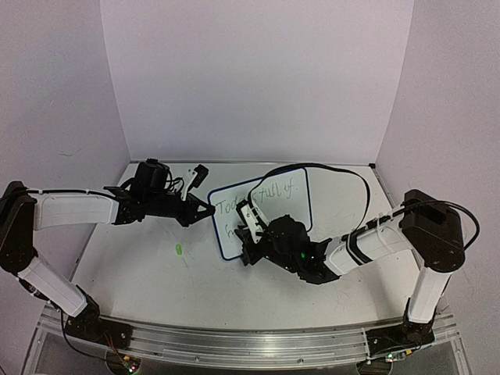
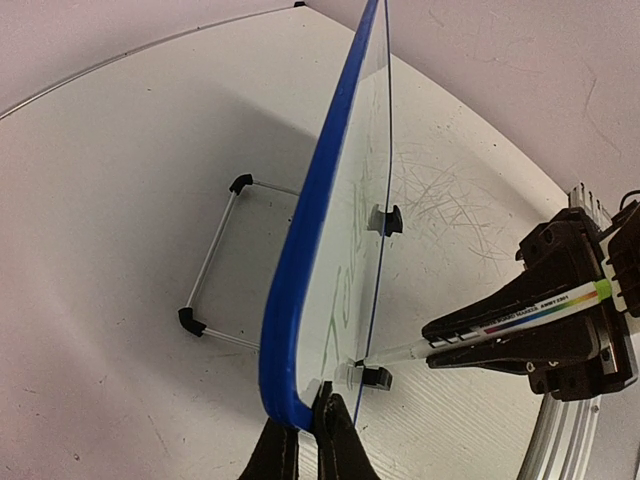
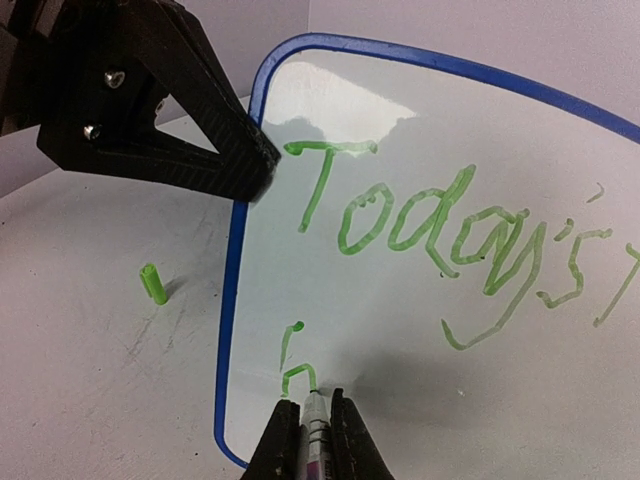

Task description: Write a sentence on the whiteboard

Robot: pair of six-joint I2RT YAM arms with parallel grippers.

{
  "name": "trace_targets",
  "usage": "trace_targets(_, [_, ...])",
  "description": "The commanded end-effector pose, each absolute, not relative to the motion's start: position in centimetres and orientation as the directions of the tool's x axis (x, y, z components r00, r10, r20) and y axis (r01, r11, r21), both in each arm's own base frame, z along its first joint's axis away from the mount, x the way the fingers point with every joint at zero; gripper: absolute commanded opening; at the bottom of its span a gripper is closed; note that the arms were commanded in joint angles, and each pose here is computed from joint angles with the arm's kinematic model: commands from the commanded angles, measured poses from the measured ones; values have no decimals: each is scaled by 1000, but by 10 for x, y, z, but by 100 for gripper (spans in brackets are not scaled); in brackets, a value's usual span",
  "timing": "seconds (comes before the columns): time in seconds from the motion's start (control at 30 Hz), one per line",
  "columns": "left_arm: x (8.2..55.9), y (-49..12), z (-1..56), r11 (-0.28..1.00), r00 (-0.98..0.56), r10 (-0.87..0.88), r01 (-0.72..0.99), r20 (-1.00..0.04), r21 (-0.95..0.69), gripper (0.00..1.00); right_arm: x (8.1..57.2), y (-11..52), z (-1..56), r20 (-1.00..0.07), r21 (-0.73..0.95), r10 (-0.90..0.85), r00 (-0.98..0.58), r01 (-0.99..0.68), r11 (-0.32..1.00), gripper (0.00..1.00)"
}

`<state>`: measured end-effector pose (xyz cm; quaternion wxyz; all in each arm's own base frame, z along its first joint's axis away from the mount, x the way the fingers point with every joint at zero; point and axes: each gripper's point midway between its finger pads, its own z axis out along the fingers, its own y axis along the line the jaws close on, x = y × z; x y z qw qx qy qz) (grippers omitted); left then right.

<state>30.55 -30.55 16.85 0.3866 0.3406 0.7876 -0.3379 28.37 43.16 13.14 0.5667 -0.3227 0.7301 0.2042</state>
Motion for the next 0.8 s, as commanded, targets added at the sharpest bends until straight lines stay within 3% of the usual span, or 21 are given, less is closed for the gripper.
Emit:
trace_targets(0.0, [319,-290,162,601,-417,350,787,-839,-141,0,295,423,123,-952,-72,-251,-175,-670,739,0])
trace_targets(0.77, [320,-289,161,605,-418,352,784,-838,-137,0,291,422,121,-951,-37,-233,-202,-675,737,0])
